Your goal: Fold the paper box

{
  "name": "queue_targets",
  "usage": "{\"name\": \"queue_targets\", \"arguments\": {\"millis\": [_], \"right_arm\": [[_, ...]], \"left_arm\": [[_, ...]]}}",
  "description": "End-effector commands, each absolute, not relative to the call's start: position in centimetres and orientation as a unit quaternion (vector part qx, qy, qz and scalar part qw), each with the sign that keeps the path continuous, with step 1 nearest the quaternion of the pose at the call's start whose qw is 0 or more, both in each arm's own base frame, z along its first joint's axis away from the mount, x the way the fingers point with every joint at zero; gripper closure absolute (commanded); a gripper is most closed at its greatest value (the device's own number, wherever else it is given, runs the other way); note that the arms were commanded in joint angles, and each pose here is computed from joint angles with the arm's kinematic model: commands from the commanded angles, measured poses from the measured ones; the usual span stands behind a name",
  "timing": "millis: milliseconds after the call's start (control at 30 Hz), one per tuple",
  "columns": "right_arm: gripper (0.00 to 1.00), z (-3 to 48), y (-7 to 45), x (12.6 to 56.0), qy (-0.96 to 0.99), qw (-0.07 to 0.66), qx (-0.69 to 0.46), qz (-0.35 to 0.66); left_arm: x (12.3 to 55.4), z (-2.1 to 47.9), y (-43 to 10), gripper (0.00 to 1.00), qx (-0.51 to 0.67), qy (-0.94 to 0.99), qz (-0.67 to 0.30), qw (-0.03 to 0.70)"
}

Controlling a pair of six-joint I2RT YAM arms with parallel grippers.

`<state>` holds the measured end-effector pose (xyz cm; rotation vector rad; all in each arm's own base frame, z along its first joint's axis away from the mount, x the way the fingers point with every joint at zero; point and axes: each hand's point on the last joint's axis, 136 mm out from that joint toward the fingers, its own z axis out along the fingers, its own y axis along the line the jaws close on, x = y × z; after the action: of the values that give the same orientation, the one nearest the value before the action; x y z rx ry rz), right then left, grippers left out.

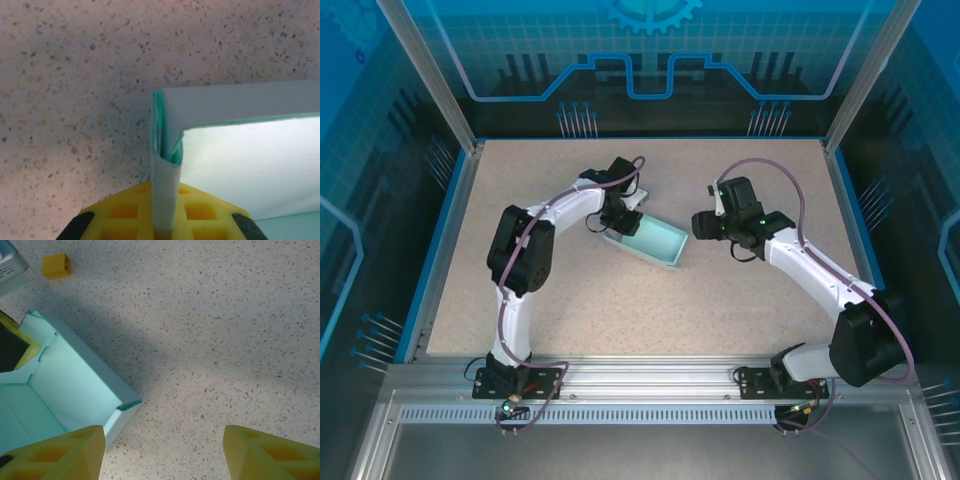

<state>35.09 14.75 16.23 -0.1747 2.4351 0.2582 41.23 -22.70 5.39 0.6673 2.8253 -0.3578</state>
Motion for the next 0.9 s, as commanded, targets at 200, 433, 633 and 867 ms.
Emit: {"name": "queue_targets", "arguments": {"millis": [200, 433, 633, 867], "right_arm": [[0.35, 15.7, 13.8, 35.3, 0.934, 0.339, -0.051, 0.102], [0.35, 15.1, 13.3, 35.5, 0.936, 0.335, -0.048, 0.094], [0.35, 14.6, 12.8, 35.7, 0.938, 0.331, -0.042, 0.095], [0.35, 13.3, 13.3, 36.7, 0.942, 0.314, -0.043, 0.113]], "left_arm": [[41.1, 4.2, -24.4, 0.87, 0.254, 0.958, -0.126, 0.048], [42.2, 4.7, -25.7, 0.77, 0.259, 0.956, -0.13, 0.052], [43.4, 6.3, -26.4, 0.61, 0.261, 0.953, -0.136, 0.077], [45.7, 9.6, -27.0, 0.45, 0.256, 0.945, -0.145, 0.14]]}}
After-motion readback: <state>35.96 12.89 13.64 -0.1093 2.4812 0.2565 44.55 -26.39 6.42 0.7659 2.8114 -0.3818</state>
